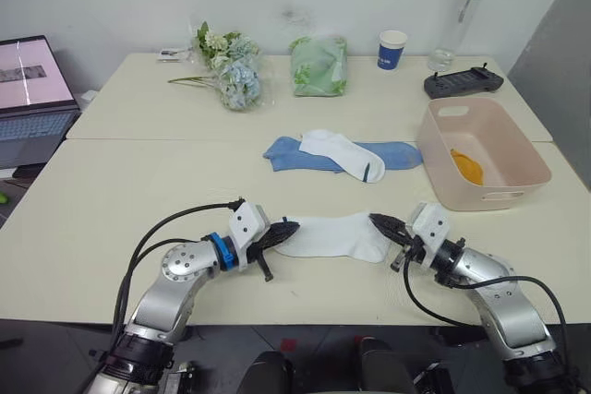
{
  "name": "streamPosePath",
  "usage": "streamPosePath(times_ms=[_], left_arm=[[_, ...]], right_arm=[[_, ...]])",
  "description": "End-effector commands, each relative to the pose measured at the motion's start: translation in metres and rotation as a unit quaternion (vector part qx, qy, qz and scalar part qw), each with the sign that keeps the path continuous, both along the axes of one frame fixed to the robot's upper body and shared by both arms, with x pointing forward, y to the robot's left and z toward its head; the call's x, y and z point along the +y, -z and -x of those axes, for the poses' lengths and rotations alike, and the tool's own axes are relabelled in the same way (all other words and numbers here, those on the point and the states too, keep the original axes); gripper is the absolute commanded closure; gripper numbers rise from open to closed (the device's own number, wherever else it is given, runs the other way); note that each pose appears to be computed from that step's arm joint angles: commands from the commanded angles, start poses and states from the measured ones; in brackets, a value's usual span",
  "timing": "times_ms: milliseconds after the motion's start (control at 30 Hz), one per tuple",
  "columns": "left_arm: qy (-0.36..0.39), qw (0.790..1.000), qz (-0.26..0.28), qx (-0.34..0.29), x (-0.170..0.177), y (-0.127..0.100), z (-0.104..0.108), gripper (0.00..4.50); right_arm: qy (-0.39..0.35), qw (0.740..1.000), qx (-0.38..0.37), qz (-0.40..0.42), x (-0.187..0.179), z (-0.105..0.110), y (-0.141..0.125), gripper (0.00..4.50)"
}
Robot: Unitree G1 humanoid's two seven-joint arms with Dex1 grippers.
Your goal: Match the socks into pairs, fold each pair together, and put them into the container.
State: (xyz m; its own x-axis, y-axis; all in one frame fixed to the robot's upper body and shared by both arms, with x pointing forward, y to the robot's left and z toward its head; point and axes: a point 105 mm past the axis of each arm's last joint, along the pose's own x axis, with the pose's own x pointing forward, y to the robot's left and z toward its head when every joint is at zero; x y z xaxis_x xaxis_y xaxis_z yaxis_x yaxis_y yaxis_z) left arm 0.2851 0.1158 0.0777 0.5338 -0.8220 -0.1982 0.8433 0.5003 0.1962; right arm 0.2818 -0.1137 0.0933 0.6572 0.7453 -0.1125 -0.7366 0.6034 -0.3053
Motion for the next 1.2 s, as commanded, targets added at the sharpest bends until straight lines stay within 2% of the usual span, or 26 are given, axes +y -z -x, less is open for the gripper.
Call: streamPosePath(times_ms=[33,167,333,467,533,633,667,700,733,867,967,1067,1133,1200], left_arm=[[0.006,1.0,-0.017,0.018,0.001,0.009,0.008,4.48],[-0.022,0.999,-0.041,0.025,0.015,0.019,0.004,4.48],[-0.02,0.999,-0.031,0.017,0.016,0.01,0.002,4.48],[-0.012,1.0,-0.009,0.012,0.012,-0.002,0.002,4.48],[-0.03,0.999,0.009,-0.006,0.015,-0.017,-0.004,4.48],[-0.079,0.995,0.054,-0.028,0.027,-0.045,-0.017,4.48],[-0.095,0.992,0.069,-0.035,0.032,-0.054,-0.021,4.5],[-0.105,0.99,0.08,-0.039,0.036,-0.06,-0.023,4.11],[-0.115,0.989,0.089,-0.041,0.039,-0.065,-0.025,3.93],[-0.124,0.986,0.107,-0.033,0.042,-0.075,-0.027,2.7],[-0.102,0.988,0.113,-0.023,0.031,-0.084,-0.022,1.73],[-0.09,0.989,0.112,-0.023,0.022,-0.09,-0.02,0.8],[-0.082,0.991,0.102,-0.035,0.018,-0.095,-0.021,0.15],[-0.076,0.991,0.097,-0.046,0.013,-0.099,-0.021,0.04]], right_arm=[[-0.027,1.0,0.011,0.002,0.015,0.004,0.003,4.5],[-0.015,0.999,0.038,0.036,0.006,0.005,0.02,4.5],[0.005,0.996,0.046,0.078,-0.018,0.005,0.027,4.5],[0.006,0.999,0.036,0.031,-0.023,0.004,0.006,4.5],[0.007,1.0,0.01,-0.013,-0.022,0.0,-0.02,4.5],[0.043,0.998,-0.023,-0.026,-0.03,-0.015,-0.047,4.5],[0.058,0.998,-0.029,-0.022,-0.032,-0.021,-0.052,4.13],[0.069,0.997,-0.031,-0.016,-0.033,-0.026,-0.054,3.88],[0.081,0.996,-0.035,-0.008,-0.034,-0.031,-0.056,3.61],[0.118,0.992,-0.035,0.002,-0.031,-0.051,-0.057,2.19],[0.133,0.991,-0.021,0.002,-0.011,-0.076,-0.054,1.15],[0.125,0.992,-0.006,0.023,0.007,-0.089,-0.047,0.1],[0.118,0.992,-0.001,0.047,0.016,-0.098,-0.041,0.0],[0.124,0.99,-0.006,0.063,0.017,-0.107,-0.04,0.0]])
